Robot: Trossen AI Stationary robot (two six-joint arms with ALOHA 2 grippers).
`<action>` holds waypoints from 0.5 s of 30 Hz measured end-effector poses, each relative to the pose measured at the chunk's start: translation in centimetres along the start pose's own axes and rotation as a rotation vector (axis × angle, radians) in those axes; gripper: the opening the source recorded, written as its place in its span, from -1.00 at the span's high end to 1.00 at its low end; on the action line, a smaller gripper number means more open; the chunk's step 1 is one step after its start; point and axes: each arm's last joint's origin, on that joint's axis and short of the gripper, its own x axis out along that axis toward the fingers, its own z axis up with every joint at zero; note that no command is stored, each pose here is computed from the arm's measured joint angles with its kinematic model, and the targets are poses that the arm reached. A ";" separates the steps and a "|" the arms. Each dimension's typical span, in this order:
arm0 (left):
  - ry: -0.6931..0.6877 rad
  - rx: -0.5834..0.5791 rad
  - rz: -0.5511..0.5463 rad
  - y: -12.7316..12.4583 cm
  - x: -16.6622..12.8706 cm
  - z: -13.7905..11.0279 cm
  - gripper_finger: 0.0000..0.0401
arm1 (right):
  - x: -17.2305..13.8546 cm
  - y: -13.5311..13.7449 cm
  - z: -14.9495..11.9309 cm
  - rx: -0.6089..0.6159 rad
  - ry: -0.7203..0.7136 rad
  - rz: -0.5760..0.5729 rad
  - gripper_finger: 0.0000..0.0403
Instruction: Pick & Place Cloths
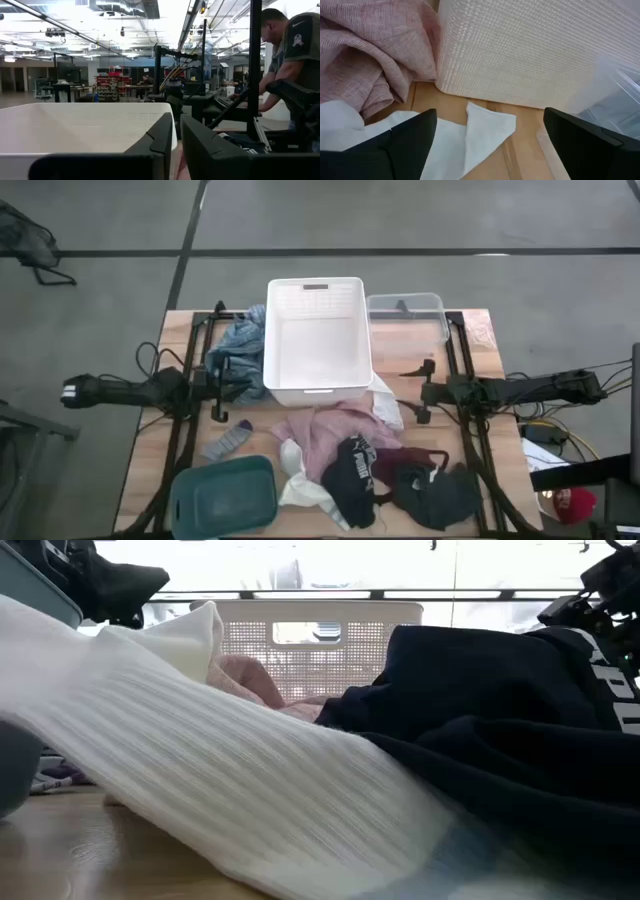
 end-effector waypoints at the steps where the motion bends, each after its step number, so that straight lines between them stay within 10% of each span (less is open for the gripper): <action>1: 0.000 0.000 0.000 0.0 0.0 0.0 0.77 | 0.0 0.0 0.0 0.000 0.000 0.000 -0.81; 15: 0.000 0.000 0.000 0.0 0.0 0.0 0.77 | 0.0 0.0 0.0 0.000 0.000 0.000 -0.81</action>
